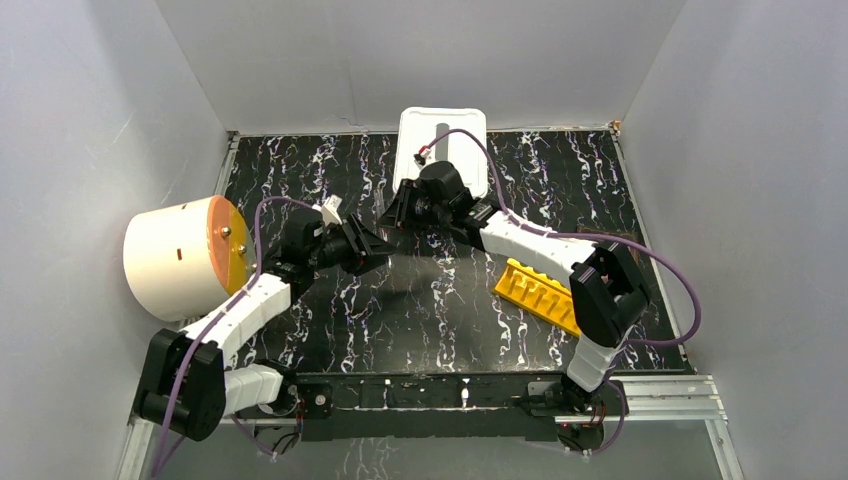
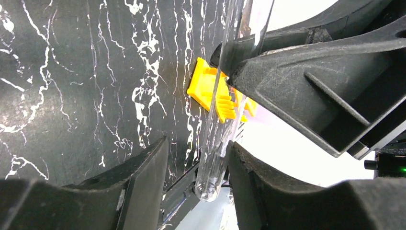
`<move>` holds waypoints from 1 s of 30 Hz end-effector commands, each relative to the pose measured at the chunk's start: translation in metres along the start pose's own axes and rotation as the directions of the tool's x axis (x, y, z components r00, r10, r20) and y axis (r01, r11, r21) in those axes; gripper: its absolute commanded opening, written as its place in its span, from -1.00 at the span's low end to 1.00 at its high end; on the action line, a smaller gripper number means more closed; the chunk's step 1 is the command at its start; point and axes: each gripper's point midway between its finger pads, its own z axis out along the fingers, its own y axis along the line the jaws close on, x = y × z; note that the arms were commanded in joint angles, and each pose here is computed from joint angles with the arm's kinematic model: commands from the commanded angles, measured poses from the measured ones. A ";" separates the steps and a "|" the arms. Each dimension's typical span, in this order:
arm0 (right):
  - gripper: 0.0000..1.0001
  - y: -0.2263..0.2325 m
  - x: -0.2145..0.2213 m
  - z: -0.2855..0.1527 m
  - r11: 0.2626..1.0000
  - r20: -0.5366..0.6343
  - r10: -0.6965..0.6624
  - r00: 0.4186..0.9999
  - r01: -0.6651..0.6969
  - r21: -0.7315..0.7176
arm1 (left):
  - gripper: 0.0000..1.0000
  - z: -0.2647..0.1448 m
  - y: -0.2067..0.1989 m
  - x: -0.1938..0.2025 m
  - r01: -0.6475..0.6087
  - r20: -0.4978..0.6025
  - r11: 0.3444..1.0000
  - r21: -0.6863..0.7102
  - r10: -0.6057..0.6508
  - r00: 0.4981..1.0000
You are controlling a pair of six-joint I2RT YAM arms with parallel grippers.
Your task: Organize the chemistry lab equipment
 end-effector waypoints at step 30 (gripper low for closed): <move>0.55 0.041 -0.087 -0.063 0.976 0.137 -0.100 0.986 0.124 -0.180 | -0.92 -0.016 -0.053 -0.017 -0.489 0.052 0.860 0.142 0.487 0.872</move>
